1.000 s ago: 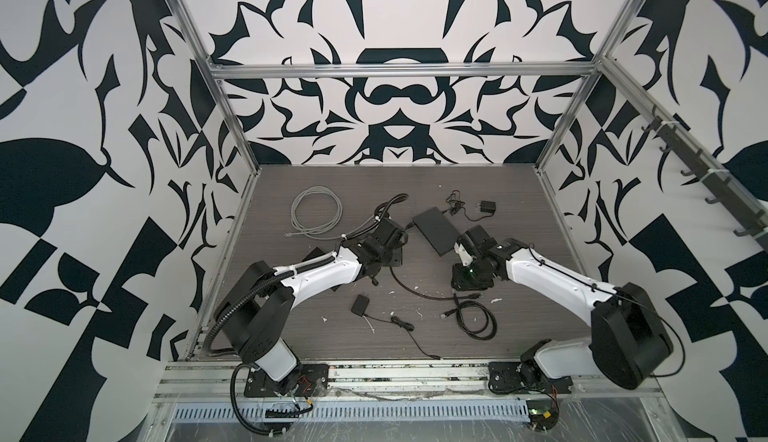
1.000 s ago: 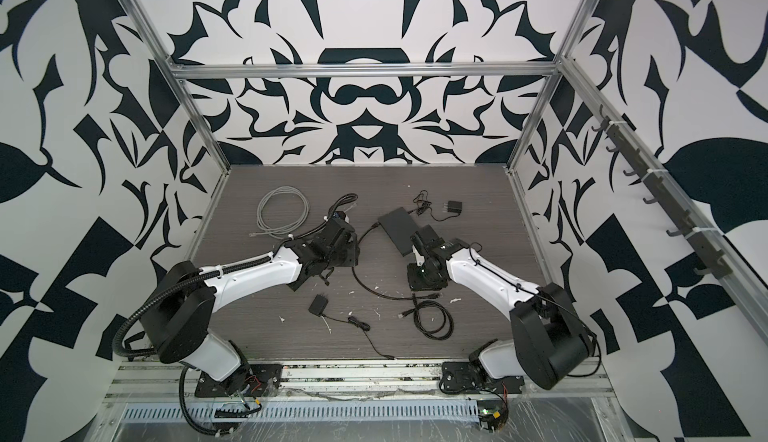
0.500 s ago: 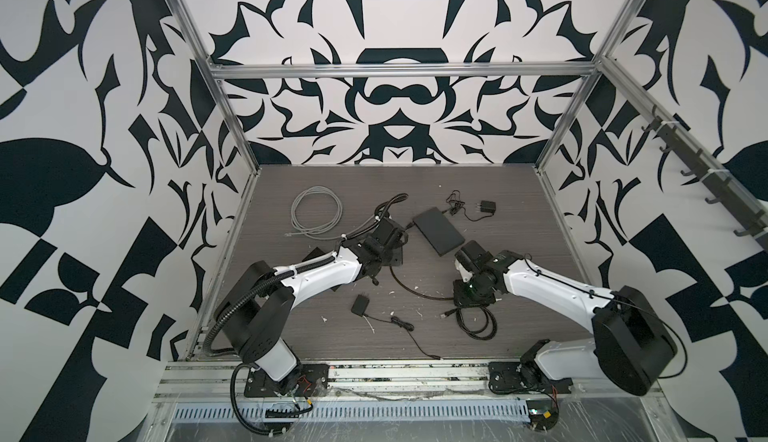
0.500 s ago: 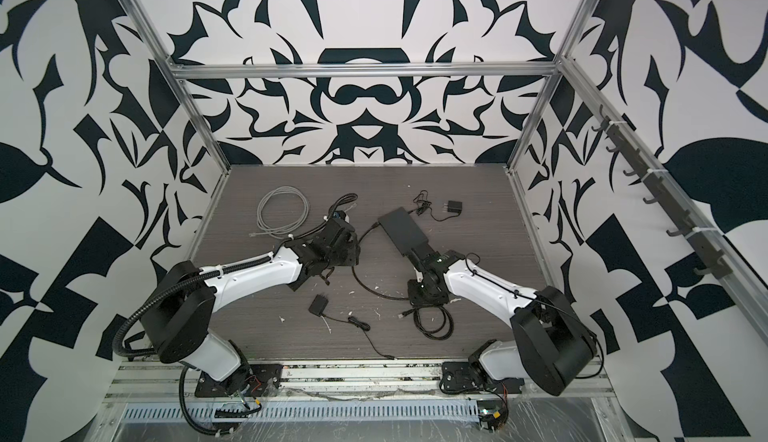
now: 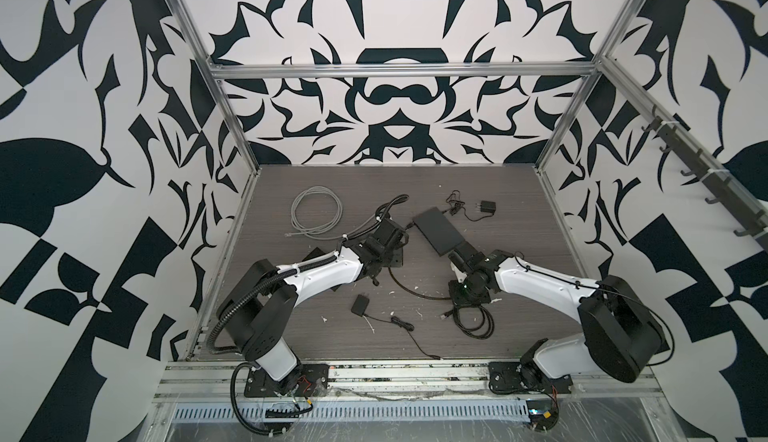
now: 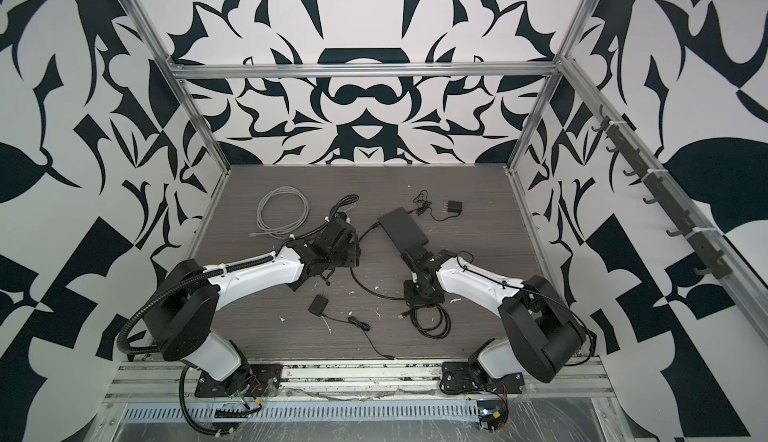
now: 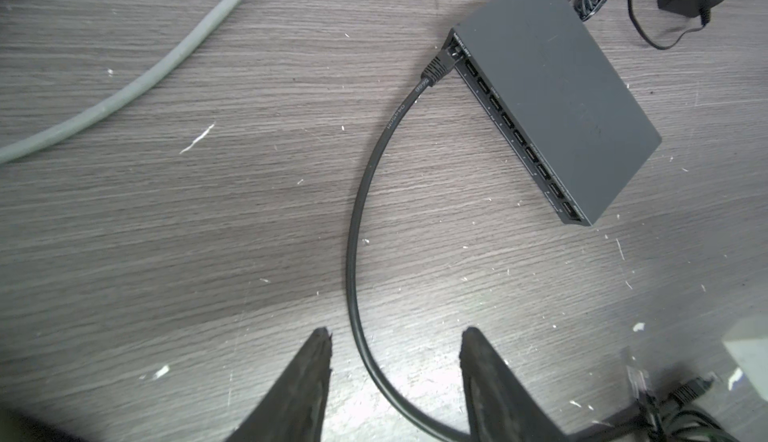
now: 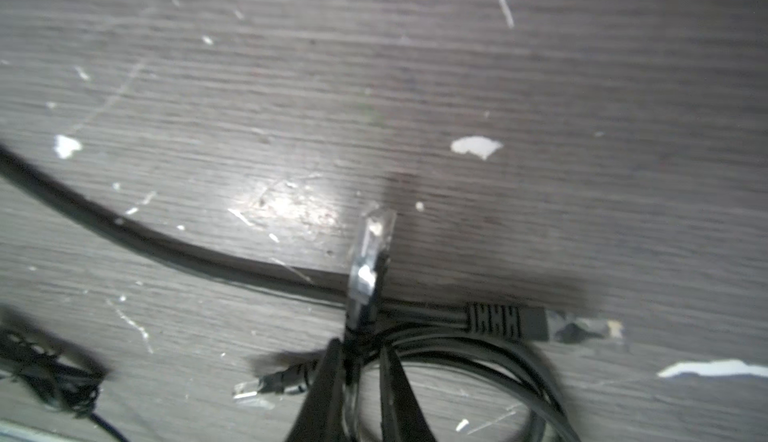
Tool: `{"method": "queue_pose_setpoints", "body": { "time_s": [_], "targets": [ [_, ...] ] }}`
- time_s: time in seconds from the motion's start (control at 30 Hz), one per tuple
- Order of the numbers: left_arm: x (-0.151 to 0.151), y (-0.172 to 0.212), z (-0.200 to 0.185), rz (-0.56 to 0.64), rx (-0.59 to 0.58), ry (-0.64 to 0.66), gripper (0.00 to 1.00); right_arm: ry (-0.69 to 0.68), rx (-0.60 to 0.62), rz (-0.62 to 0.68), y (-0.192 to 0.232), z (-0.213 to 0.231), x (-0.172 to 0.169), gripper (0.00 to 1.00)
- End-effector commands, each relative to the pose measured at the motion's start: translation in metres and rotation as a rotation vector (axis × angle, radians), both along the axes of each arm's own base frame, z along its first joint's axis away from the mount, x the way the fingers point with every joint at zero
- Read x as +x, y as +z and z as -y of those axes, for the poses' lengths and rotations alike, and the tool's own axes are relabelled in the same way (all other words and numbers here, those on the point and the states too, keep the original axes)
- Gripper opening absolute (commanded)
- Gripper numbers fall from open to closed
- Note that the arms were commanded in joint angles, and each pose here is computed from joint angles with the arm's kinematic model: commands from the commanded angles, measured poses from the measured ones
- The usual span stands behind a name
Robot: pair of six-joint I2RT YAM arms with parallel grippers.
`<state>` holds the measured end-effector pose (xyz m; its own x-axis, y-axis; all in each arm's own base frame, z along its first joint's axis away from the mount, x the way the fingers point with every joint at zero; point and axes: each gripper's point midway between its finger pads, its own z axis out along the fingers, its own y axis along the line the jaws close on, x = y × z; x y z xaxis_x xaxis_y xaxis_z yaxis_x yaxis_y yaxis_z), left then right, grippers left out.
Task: Insert the plug into the switch port
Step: 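Lift the grasped black ethernet plug off the coil with the right gripper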
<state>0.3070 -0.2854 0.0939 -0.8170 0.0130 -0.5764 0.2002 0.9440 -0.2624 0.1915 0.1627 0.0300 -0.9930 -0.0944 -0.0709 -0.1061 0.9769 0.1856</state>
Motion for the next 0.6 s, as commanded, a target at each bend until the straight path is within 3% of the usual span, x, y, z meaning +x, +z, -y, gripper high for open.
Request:
{"method": "queue_pose_setpoints", "body": {
  "time_s": [0.0,0.27,0.33,0.47,0.57],
  "targets": [
    [-0.001,-0.002,0.002,-0.014,-0.003,-0.011,0.54,0.053,0.051,0.043,0.028,-0.014,0.009,0.15],
    [0.002,0.014,0.007,0.014,-0.003,-0.049,0.54,0.102,0.128,0.101,0.063,-0.033,0.025,0.13],
    [0.002,0.016,0.009,0.012,-0.006,-0.062,0.54,0.100,0.087,0.098,0.065,-0.027,0.027,0.18],
    [-0.001,0.014,0.008,0.005,-0.002,-0.067,0.54,0.089,0.021,0.036,0.053,-0.011,0.010,0.36],
    [-0.001,0.011,0.009,0.003,-0.008,-0.065,0.54,0.060,0.004,0.002,0.040,0.001,-0.007,0.40]
  ]
}}
